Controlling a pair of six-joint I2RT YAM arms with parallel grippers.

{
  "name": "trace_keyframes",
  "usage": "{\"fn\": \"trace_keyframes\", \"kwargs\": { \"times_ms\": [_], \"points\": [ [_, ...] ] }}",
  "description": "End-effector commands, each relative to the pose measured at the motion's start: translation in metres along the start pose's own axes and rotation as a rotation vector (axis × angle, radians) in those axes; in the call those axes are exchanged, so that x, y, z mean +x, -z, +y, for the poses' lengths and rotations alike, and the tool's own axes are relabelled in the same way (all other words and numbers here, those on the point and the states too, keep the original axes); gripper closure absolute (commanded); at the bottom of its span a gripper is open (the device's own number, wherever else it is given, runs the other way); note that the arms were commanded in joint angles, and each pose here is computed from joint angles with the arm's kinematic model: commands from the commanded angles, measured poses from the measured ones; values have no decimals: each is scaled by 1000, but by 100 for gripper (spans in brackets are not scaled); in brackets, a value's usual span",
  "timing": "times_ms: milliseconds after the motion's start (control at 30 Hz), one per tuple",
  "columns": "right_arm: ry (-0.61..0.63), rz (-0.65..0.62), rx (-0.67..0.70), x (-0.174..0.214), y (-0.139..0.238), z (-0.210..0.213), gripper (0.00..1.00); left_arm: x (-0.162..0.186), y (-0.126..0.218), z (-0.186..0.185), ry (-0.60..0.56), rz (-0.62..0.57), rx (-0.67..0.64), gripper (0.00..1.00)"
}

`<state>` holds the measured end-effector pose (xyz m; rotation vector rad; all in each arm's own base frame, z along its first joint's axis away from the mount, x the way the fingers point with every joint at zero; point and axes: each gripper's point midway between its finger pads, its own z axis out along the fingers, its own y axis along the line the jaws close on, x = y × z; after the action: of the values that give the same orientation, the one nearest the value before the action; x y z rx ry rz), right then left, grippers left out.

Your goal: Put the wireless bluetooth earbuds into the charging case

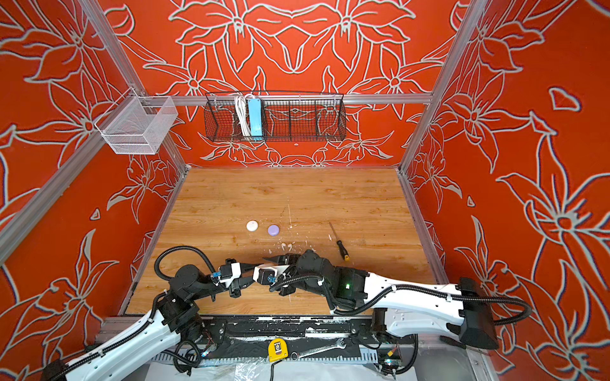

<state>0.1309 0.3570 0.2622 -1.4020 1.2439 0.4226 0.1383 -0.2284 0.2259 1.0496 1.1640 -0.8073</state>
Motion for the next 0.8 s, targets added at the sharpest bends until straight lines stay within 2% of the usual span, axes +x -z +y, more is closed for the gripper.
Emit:
{"fn": "trace_keyframes", "kwargs": {
  "times_ms": [0, 367, 433, 533, 600, 767],
  "points": [
    [-9, -3, 187, -2, 11, -41, 60, -24, 2, -14, -59, -79, 75, 100],
    [-73, -47, 220, 1, 24, -57, 63, -23, 0, -11, -36, -69, 61, 100],
    [-67, -53, 174, 0, 24, -49, 63, -23, -1, -9, -26, -64, 50, 100],
    [-39, -93, 76, -3, 28, -29, 56, -20, -1, 0, -9, -47, 1, 100],
    [-20, -113, 22, -4, 31, -19, 55, -19, -1, 3, -6, -41, -19, 100],
    [-11, -110, -11, -3, 29, -13, 54, -19, -1, 1, -17, -41, -5, 100]
  ]
}}
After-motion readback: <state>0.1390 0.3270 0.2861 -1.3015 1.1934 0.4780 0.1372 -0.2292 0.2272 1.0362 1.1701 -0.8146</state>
